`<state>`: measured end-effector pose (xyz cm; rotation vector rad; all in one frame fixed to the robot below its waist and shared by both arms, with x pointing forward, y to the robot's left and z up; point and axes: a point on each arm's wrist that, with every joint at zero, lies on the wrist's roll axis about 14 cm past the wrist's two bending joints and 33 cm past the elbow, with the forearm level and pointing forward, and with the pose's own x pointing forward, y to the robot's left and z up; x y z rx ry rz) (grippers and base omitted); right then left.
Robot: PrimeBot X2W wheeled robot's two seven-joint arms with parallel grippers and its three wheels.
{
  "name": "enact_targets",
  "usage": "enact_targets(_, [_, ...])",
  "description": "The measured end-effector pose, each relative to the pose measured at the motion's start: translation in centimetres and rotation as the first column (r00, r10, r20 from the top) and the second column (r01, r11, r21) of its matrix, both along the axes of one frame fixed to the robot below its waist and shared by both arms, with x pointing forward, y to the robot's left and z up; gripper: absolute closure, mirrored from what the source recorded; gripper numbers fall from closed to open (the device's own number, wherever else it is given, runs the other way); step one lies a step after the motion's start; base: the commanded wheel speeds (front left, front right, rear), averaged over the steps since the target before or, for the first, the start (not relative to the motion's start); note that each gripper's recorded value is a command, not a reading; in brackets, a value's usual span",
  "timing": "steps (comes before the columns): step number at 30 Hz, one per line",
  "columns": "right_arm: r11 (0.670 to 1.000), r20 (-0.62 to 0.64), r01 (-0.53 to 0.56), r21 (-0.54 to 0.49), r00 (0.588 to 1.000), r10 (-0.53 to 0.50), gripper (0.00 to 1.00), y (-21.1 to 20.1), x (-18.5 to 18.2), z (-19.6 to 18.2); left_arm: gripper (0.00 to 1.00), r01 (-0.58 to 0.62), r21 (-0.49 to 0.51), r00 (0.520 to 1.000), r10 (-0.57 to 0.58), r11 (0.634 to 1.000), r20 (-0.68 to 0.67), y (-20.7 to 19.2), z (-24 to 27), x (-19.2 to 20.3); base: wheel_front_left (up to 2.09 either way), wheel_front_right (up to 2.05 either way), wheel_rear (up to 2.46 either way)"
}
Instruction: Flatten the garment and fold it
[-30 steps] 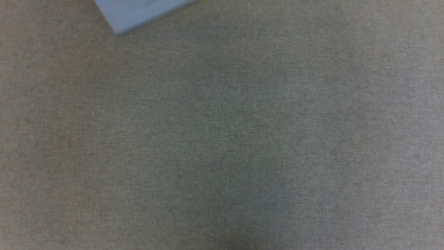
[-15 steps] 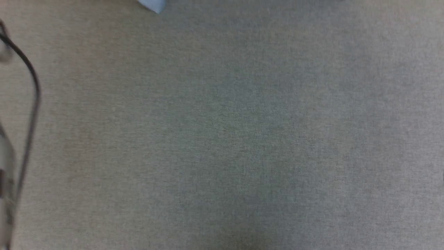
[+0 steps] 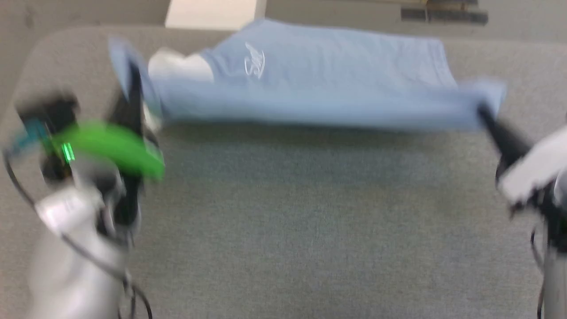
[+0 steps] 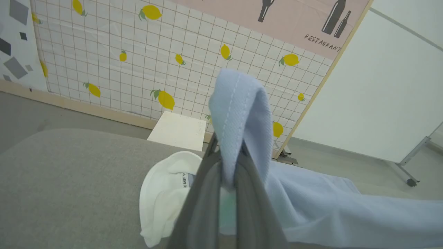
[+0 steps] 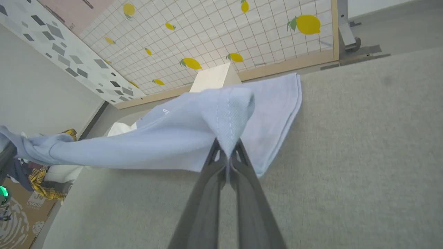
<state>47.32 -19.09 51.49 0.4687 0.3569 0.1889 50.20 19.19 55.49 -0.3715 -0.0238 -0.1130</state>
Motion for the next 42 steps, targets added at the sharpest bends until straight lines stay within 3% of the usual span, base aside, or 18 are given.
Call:
enact_targets(7, [0.999,-0.201,-0.005,-0.033,0.98,-0.002,1.0,-0.7,-9.0,-5.2,1.0,-0.076,-0.103,0.955,0.043,0.992,-0.295,0.3,-8.1,-10.2,0.0,0.0,0.0])
enact_targets(9, [0.999,-0.279,-0.019,-0.043,0.96,0.007,1.0,-0.8,-11.4,-6.9,1.0,-0.042,-0.084,0.915,0.004,0.996,-0.405,-0.5,-10.9,-13.4,0.0,0.0,0.0])
enact_targets(13, [0.997,-0.414,-0.045,-0.06,0.91,0.016,1.0,-1.2,-15.9,-9.6,1.0,-0.107,-0.122,0.826,0.019,0.987,-0.563,-0.1,-14.4,-18.5,0.0,0.0,0.0])
enact_targets(18, [0.993,-0.533,-0.082,-0.09,0.846,0.022,1.0,-2.1,-20.0,-11.4,1.0,-0.16,-0.184,0.646,-0.038,0.97,-0.763,-1.1,-18.1,-25.0,0.0,0.0,0.0])
enact_targets(21, [0.992,-0.6,-0.095,-0.079,0.799,0.029,1.0,-2.3,-22.2,-12.2,1.0,-0.187,-0.202,0.566,-0.062,0.961,-0.822,-1.5,-18.9,-27.4,0.0,0.0,0.0])
enact_targets(22, [0.992,-0.622,-0.103,-0.075,0.782,0.034,1.0,-2.3,-22.9,-12.5,1.0,-0.192,-0.199,0.559,-0.06,0.961,-0.827,-1.3,-18.7,-27.6,0.0,0.0,0.0])
enact_targets(26, [0.994,-0.596,-0.083,-0.077,0.803,0.021,1.0,-2.5,-22.4,-11.5,1.0,-0.216,-0.203,0.638,-0.019,0.955,-0.769,-0.3,-16.6,-25.9,0.0,0.0,0.0])
enact_targets(29, [0.994,-0.517,-0.063,-0.093,0.856,0.006,1.0,-2.4,-20.2,-9.9,1.0,-0.189,-0.185,0.733,0.014,0.964,-0.68,0.2,-14.4,-23.4,0.0,0.0,0.0])
enact_targets(34, [0.985,-0.445,-0.069,-0.155,0.895,-0.008,1.0,-2.6,-16.7,-8.1,1.0,-0.091,-0.107,0.875,0.028,0.99,-0.484,0.1,-9.8,-17.3,0.0,0.0,0.0])
enact_targets(37, [0.979,-0.439,-0.068,-0.191,0.898,-0.023,1.0,-3.0,-15.1,-8.0,1.0,-0.032,-0.084,0.902,-0.008,0.996,-0.432,-1.0,-8.8,-14.7,0.0,0.0,0.0])
enact_targets(42, [0.966,-0.527,-0.106,-0.236,0.849,-0.035,1.0,-3.1,-14.5,-9.9,1.0,0.04,-0.052,0.883,-0.06,0.998,-0.465,-2.5,-10.7,-12.2,0.0,0.0,0.0])
